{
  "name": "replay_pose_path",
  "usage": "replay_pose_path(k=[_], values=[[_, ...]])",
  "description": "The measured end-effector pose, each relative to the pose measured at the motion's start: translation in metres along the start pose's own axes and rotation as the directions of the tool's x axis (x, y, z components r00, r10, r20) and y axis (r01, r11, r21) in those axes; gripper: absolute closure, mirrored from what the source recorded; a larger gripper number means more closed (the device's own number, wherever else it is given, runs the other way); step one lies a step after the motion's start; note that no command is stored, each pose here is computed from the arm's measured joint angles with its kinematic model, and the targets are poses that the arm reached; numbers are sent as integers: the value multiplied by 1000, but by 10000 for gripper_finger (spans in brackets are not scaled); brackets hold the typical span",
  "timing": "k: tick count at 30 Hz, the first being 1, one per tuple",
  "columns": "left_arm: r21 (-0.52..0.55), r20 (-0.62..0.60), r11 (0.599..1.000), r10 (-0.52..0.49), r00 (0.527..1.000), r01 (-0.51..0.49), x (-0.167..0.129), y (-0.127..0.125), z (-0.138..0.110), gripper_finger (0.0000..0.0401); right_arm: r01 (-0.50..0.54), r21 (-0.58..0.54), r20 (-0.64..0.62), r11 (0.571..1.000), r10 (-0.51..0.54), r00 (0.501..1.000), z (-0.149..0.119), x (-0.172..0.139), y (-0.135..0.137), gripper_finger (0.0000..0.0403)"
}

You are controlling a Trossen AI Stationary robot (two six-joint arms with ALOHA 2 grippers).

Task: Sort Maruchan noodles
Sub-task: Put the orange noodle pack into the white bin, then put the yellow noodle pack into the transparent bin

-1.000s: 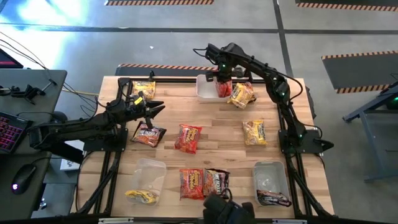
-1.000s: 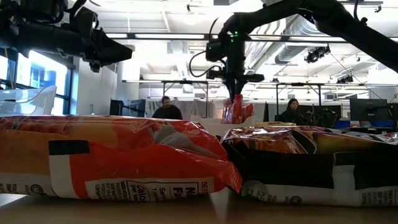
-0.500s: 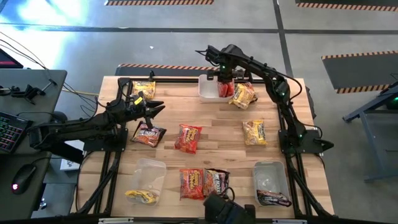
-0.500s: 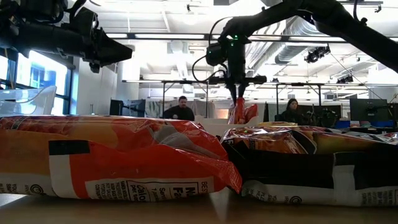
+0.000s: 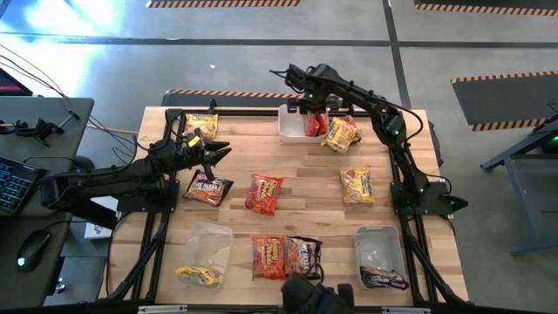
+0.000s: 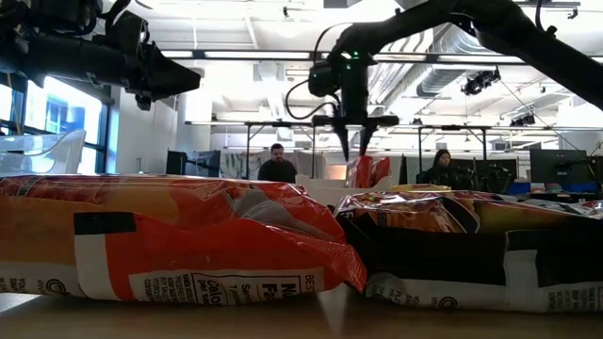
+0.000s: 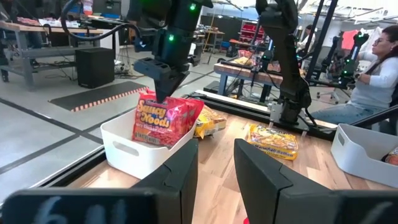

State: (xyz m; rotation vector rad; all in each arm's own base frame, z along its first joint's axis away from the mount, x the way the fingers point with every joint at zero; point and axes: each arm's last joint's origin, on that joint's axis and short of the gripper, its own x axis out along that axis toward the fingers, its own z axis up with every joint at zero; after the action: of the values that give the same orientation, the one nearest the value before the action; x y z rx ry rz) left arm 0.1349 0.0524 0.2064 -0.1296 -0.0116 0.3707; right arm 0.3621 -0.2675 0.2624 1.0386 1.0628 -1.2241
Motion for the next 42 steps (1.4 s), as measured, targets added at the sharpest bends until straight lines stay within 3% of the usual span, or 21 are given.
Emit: replay_pose_path(k=[6, 10, 16, 18, 20, 23, 28, 32, 34, 37, 42], values=[[-2, -8, 1000, -24, 1000, 24, 0, -1, -1, 308, -61, -157, 18, 986, 65, 998, 5, -23, 1, 262], [-1, -24, 999, -41, 999, 41, 0, -1, -2, 308, -110, -306, 23, 946, 123, 992, 2, -54, -13, 274], [7, -37, 999, -38, 999, 39, 0, -1, -3, 308, 61, -542, 145, 838, 22, 989, -31, -105, -38, 351], [7, -38, 999, -38, 999, 38, 0, -1, -3, 308, 82, -580, 194, 810, 40, 980, -41, -116, -42, 386], [7, -39, 999, -38, 999, 38, 0, -1, -3, 308, 72, -617, 240, 784, 100, 966, -51, -122, -45, 394], [7, -39, 999, -38, 999, 38, 0, -1, -3, 308, 0, -668, 250, 744, 224, 942, -66, -113, -51, 386], [8, -39, 999, -38, 999, 38, 0, -1, -3, 308, -123, -729, 245, 673, 425, 871, -105, -74, -70, 399], [29, -39, 999, -37, 999, 38, 0, -1, -3, 308, -180, -747, 241, 641, 512, 825, -147, -39, -92, 401], [34, -38, 999, -36, 999, 38, 0, -1, -3, 308, -198, -747, 230, 634, 526, 819, -166, -27, -105, 401], [35, -38, 999, -36, 999, 37, 0, -1, -3, 308, -190, -728, 223, 658, 490, 843, -191, -11, -122, 395], [35, -45, 999, -35, 998, 37, 1, -1, -4, 308, -152, -722, 237, 675, 448, 862, -214, 2, -137, 372]])
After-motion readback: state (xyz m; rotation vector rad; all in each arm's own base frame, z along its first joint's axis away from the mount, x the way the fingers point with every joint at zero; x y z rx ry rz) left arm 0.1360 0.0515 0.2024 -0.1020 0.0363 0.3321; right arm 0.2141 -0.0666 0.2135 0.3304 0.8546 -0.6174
